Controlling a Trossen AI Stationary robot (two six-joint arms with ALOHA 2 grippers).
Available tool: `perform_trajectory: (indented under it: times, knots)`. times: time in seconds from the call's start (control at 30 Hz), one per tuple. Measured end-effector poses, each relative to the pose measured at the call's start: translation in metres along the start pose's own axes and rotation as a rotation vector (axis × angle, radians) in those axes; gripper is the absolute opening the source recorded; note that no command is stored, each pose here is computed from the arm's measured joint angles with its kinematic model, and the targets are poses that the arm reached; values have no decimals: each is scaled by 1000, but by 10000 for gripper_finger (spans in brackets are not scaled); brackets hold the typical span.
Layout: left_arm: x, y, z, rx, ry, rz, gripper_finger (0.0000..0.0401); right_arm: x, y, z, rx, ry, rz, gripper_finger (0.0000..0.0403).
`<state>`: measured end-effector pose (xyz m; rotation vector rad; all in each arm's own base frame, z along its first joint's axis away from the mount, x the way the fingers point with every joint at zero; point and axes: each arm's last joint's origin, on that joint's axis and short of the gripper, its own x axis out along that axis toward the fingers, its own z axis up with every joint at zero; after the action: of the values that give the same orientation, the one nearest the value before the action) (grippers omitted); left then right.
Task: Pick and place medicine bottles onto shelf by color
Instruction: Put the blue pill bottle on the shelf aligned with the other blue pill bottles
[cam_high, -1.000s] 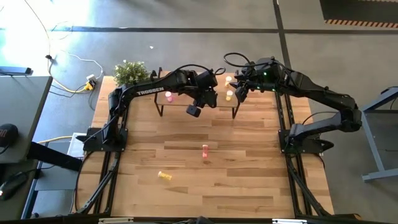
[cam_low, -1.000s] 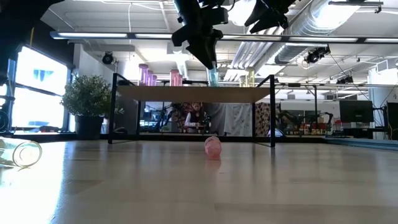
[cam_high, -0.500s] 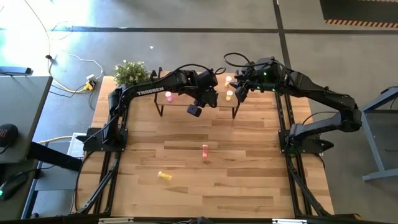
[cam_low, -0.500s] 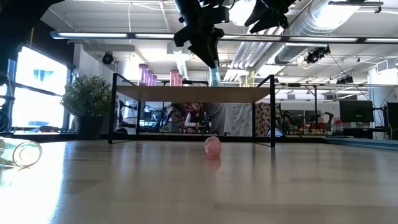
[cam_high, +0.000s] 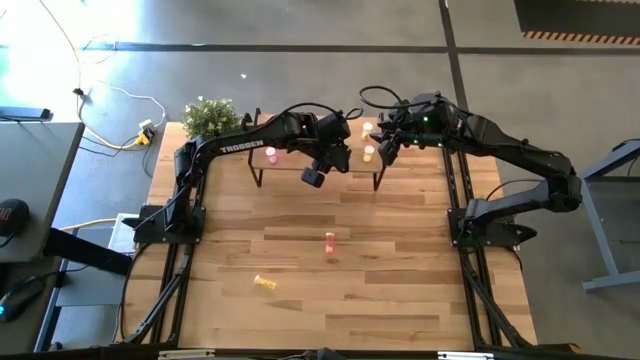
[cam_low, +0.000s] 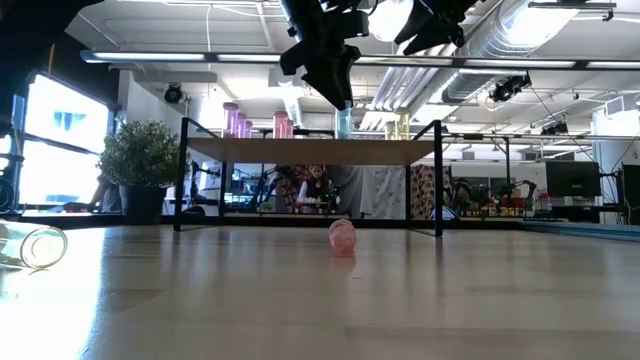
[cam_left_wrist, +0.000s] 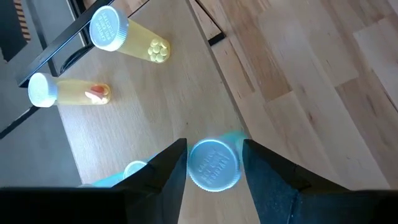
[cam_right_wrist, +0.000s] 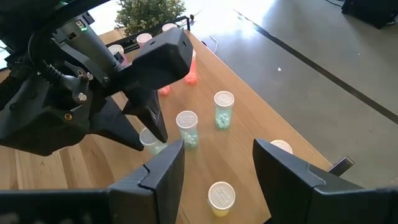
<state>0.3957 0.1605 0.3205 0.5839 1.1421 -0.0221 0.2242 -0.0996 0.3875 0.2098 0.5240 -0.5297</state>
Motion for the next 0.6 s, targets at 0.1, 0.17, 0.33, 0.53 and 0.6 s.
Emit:
perform_trajectory:
  times: [0.1, 0.17, 0.33, 0.53, 0.6]
  knots:
    - [0, 0, 0, 0, 12, 12, 152, 0, 0, 0, 0, 0, 0, 181]
    - [0, 1, -1, 0, 22, 22, 152, 0, 0, 0, 0, 0, 0, 181]
    - [0, 2, 0, -1, 23, 42, 152, 0, 0, 0, 0, 0, 0, 181]
    - [0, 4, 2, -5, 5, 62, 152, 0, 0, 0, 0, 0, 0, 181]
    - [0, 5, 2, -6, -1, 70, 152, 0, 0, 0, 0, 0, 0, 181]
